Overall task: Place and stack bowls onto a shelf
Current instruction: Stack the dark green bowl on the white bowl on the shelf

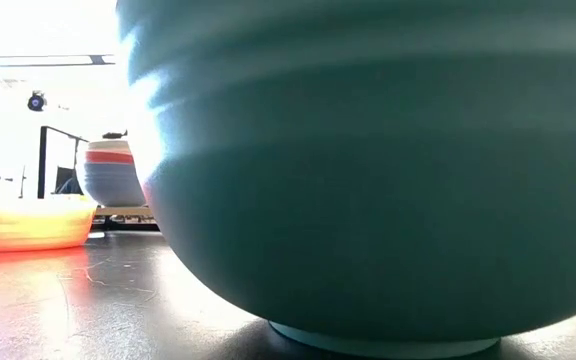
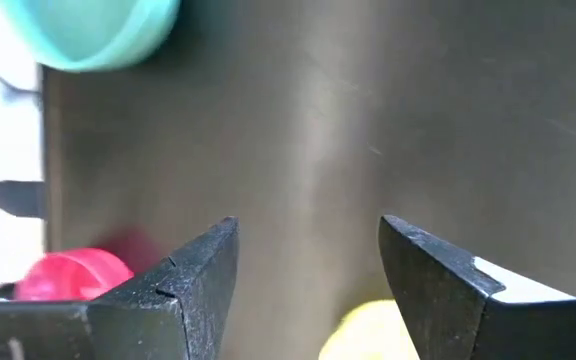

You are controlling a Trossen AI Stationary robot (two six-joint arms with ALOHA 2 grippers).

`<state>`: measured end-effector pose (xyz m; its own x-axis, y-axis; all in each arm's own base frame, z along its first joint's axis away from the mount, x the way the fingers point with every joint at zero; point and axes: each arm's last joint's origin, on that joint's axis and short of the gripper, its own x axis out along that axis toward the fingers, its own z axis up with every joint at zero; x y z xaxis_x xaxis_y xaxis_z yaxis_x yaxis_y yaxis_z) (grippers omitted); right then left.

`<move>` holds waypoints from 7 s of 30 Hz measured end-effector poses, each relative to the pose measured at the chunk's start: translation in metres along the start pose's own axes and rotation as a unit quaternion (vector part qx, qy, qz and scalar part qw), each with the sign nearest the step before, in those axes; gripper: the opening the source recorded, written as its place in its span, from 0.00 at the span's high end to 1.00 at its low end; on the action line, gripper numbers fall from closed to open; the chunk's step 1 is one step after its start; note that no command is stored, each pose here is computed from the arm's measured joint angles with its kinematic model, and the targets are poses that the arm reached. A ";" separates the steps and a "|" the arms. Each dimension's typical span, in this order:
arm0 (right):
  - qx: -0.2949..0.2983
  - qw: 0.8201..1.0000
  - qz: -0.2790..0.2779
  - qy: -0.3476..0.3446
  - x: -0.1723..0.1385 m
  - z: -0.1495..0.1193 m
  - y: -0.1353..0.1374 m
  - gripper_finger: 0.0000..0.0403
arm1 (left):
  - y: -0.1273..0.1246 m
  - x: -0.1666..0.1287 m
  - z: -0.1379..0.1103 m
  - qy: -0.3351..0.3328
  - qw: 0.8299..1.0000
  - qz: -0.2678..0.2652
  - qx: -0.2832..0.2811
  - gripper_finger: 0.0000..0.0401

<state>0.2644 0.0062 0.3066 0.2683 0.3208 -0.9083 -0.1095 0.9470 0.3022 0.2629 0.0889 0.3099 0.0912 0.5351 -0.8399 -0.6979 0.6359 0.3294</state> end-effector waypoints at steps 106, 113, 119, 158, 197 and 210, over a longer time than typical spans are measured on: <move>0.092 0.994 -0.013 -0.051 0.089 0.039 -0.010 0.98 | -0.141 -0.105 -0.084 -0.191 0.857 -0.323 0.355 0.69; 0.047 0.997 -0.025 -0.052 0.080 0.037 -0.027 0.98 | -0.145 -0.107 -0.082 -0.217 0.827 -0.341 0.390 0.69; 0.092 0.993 0.005 -0.072 0.069 0.040 -0.045 0.98 | -0.162 -0.103 -0.079 -0.271 0.774 -0.327 0.469 0.69; 0.117 0.991 0.018 -0.066 0.055 0.061 -0.048 0.98 | -0.210 -0.076 -0.051 -0.381 0.668 -0.304 0.562 0.76; 0.095 0.990 0.020 -0.102 0.049 0.071 -0.045 0.98 | -0.203 -0.061 -0.052 -0.307 0.701 -0.357 0.535 0.99; 0.081 0.989 0.055 -0.109 0.044 0.072 -0.044 0.71 | -0.202 -0.058 -0.055 -0.284 0.706 -0.372 0.531 1.00</move>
<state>0.3498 -0.0203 0.2737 0.4651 0.4025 -0.7885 0.0006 0.8905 0.4549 0.3600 -0.1014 0.2685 0.6320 -0.2225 -0.7423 0.5929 0.7556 0.2783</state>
